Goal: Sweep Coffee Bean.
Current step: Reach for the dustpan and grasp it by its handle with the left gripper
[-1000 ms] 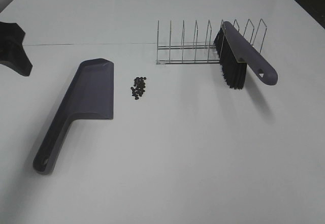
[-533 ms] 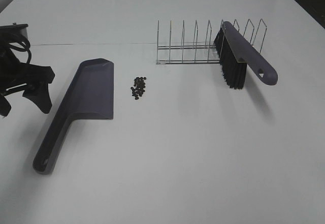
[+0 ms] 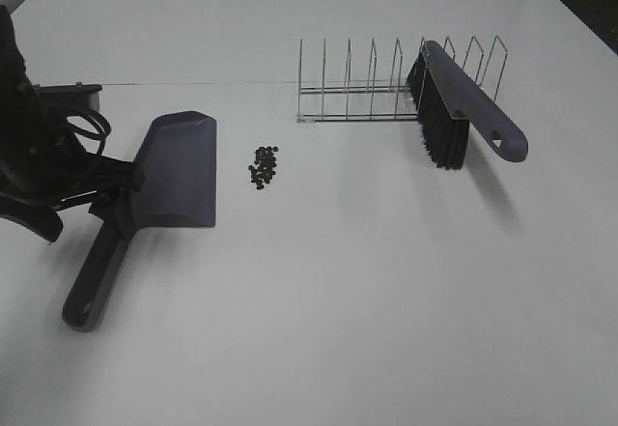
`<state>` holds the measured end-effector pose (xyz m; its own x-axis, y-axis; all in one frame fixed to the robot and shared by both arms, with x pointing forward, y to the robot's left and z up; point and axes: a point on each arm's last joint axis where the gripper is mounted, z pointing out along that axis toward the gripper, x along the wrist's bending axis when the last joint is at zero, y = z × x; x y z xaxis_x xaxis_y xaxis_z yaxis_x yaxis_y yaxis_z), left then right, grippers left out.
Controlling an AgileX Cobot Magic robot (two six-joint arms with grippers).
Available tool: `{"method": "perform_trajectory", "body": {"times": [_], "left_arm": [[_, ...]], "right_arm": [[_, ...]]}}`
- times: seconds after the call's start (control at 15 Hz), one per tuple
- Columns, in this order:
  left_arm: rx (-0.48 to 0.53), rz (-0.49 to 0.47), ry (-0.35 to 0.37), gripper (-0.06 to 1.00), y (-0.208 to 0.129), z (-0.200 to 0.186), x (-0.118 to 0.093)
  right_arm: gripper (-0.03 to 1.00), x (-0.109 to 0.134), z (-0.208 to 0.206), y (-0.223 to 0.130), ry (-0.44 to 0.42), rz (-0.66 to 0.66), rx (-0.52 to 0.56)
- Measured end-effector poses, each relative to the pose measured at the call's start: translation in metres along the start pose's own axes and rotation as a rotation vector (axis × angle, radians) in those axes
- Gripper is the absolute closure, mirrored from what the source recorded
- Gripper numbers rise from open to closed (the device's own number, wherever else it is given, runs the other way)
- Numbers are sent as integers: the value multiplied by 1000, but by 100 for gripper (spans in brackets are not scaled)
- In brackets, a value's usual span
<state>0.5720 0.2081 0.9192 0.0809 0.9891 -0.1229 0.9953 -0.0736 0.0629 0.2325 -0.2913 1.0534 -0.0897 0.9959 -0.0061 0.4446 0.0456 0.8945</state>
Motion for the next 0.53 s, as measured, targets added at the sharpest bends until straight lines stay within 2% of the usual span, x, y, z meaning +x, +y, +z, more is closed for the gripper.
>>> {"method": "perform_trajectory", "body": {"times": [0.4,0.53], "left_arm": [[58,-10,29,20,-1,26,-1],[43,-14,30,20,2,32,0]], "right_arm": [[13,0,0,0,-1,0,0],[13,0,0,0,-1,0,0]]}}
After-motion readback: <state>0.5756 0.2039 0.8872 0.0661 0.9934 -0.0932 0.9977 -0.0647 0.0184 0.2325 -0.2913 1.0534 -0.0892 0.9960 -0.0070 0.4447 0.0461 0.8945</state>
